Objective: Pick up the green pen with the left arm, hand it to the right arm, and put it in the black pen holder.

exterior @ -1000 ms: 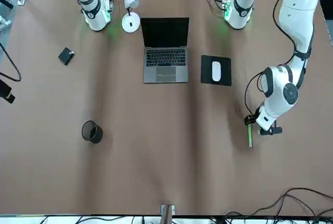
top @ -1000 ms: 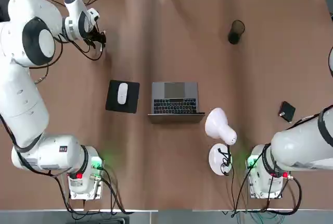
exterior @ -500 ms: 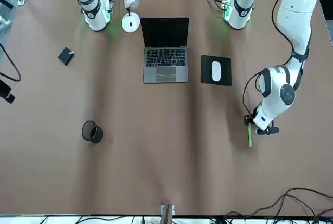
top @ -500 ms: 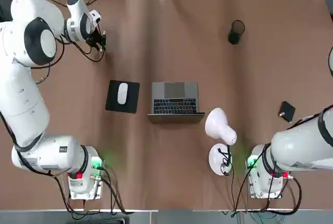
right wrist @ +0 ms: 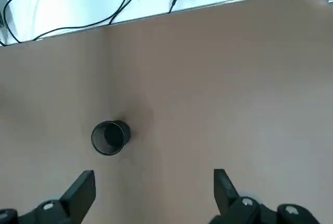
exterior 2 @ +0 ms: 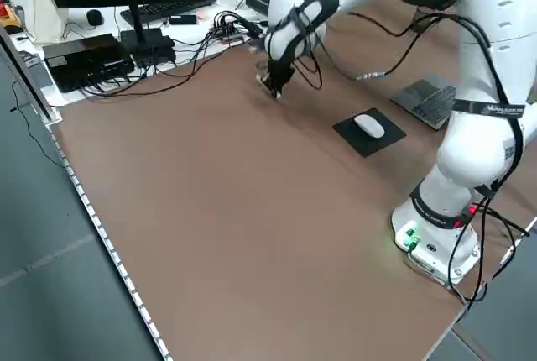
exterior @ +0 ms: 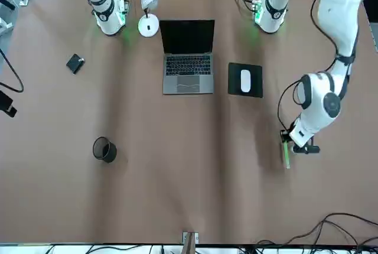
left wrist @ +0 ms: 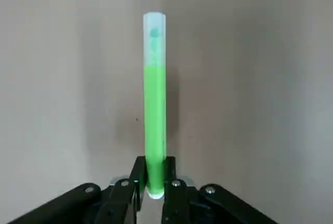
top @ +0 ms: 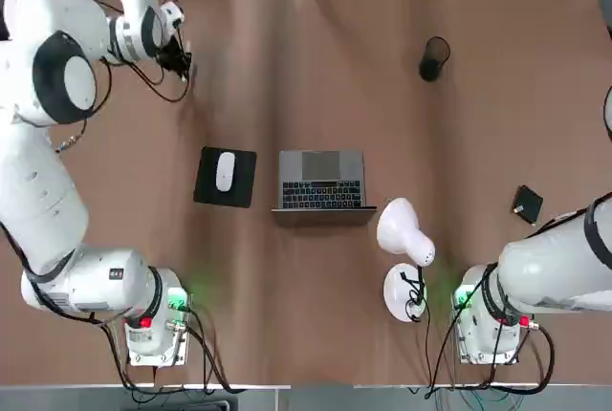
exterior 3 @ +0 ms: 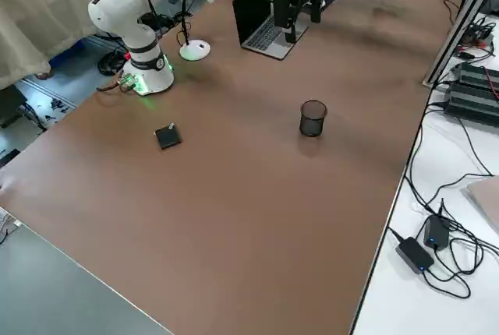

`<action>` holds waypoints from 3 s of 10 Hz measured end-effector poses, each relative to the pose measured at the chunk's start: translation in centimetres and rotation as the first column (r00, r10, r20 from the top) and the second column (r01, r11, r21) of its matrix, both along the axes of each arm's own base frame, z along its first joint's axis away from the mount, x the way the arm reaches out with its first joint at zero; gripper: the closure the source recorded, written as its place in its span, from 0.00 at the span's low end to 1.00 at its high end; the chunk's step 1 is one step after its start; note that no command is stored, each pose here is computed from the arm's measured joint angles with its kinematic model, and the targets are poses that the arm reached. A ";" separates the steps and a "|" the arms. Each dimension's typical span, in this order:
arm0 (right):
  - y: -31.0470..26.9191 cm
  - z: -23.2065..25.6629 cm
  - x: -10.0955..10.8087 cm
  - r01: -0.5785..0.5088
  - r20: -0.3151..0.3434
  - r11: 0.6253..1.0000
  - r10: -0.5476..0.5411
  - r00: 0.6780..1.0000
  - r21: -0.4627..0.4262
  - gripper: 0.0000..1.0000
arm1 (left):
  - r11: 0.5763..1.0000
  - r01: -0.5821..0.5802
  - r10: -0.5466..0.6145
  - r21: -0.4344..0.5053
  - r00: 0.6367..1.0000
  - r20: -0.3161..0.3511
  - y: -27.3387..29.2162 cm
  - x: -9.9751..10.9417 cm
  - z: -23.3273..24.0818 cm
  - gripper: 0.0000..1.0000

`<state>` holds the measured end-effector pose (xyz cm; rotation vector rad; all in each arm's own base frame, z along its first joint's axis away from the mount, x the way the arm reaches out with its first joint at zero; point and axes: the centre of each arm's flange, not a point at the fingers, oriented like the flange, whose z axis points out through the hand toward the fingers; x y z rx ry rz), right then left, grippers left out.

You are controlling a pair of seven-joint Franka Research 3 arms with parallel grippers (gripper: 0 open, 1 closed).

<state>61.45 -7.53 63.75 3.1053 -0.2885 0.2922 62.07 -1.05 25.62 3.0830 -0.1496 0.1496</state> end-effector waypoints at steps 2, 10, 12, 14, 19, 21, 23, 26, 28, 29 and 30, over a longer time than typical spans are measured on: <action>0.1 0.0 0.0 -0.002 0.000 1.000 0.002 1.000 0.000 0.00 | 0.984 0.175 -0.176 0.019 0.978 0.110 -1.7 1.3 7.8 0.82; 8.6 -0.4 0.5 0.077 -0.016 0.990 -0.075 0.997 0.116 0.00 | 0.758 0.649 -0.648 0.057 0.741 0.178 -13.6 2.5 20.4 0.82; 16.5 -2.3 0.8 0.246 -0.094 0.948 -0.232 0.968 0.202 0.00 | 0.670 0.740 -0.736 0.056 0.652 0.182 -18.2 1.9 21.9 0.82; 25.3 -4.7 1.6 0.332 -0.121 0.896 -0.310 0.943 0.296 0.00 | 0.563 0.821 -0.824 0.095 0.547 0.148 -24.6 0.4 21.9 0.82; 42.5 -8.9 -0.5 0.602 -0.203 0.667 -0.579 0.789 0.439 0.00 | 0.420 0.904 -0.900 0.079 0.405 0.162 -36.2 -1.3 21.3 0.82; 46.4 -11.3 -0.9 0.641 -0.225 0.609 -0.619 0.752 0.467 0.00 | 0.410 0.908 -0.901 0.089 0.388 0.197 -39.2 -2.3 23.1 0.82; 49.1 -13.8 -1.1 0.663 -0.220 0.571 -0.654 0.724 0.483 0.00 | 0.452 0.889 -0.878 0.071 0.430 0.213 -41.4 -3.7 24.0 0.82; 49.7 -13.5 -0.7 0.677 -0.221 0.544 -0.675 0.704 0.496 0.00 | 0.456 0.888 -0.875 0.065 0.434 0.216 -42.6 -4.5 24.2 0.82; 49.6 -13.5 -0.6 0.678 -0.219 0.542 -0.677 0.702 0.497 0.03 | 0.452 0.890 -0.877 0.064 0.430 0.215 -42.9 -4.7 24.1 0.82; 49.6 -13.5 -0.6 0.678 -0.220 0.541 -0.678 0.702 0.497 0.07 | 0.456 0.888 -0.875 0.062 0.434 0.215 -43.0 -4.8 24.1 0.82; 49.6 -13.4 -0.6 0.678 -0.220 0.542 -0.677 0.702 0.497 0.15 | 0.462 0.885 -0.871 0.059 0.441 0.214 -43.0 -4.7 24.0 0.82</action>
